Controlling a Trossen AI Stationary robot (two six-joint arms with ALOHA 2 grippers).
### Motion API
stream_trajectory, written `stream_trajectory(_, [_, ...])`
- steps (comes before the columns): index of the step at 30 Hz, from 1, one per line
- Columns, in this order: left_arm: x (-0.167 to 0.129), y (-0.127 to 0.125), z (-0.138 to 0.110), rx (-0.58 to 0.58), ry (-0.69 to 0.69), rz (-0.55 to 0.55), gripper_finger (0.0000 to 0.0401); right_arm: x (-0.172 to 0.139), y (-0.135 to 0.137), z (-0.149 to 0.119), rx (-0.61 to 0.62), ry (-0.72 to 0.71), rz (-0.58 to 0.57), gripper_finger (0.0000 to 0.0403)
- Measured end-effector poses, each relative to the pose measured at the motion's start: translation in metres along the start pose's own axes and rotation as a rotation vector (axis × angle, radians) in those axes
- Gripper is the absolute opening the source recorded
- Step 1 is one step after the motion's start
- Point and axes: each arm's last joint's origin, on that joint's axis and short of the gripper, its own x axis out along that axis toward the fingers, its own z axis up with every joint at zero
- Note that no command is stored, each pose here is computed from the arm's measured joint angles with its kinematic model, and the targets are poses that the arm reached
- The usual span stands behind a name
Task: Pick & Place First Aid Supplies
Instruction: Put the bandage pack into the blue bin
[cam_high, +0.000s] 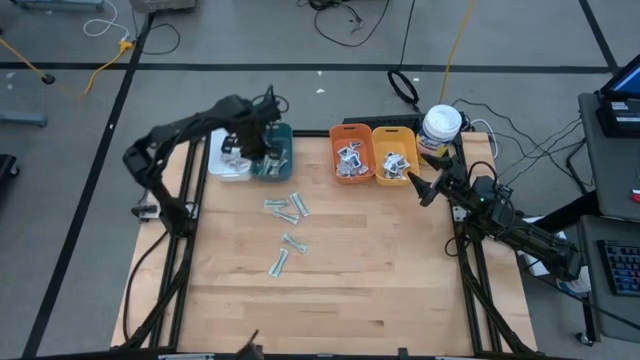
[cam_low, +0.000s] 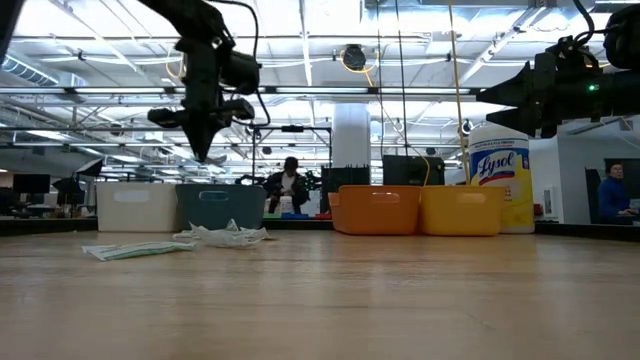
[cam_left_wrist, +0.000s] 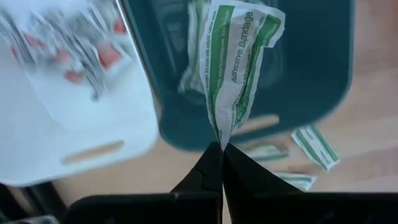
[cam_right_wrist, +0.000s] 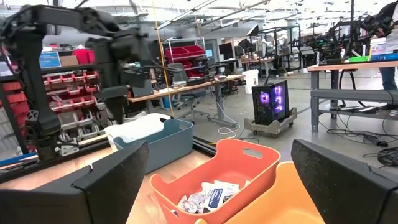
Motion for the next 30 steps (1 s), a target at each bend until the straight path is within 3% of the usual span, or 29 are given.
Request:
stream_trajectory(6, [-0.005,0.002,0.035,0.010,-0.013,-0.005,0.0000,0.000,0.000,0.000,0.000,0.000,0.000,0.0392])
stream_trajectory(10, [0.010,0.000,0.045,0.011,0.008,0.014,0.0000,0.000,0.000,0.000,0.000,0.000,0.000,0.0392])
stream_trajectory(23, [0.066,-0.013,0.061,0.036,0.128,0.107,0.0003,0.000,0.000,0.000,0.000,0.000,0.000,0.0392])
stream_trajectory(30, [0.074,-0.021,0.063,0.042,0.089,0.114,0.0041,0.000,0.000,0.000,0.000,0.000,0.000,0.0392])
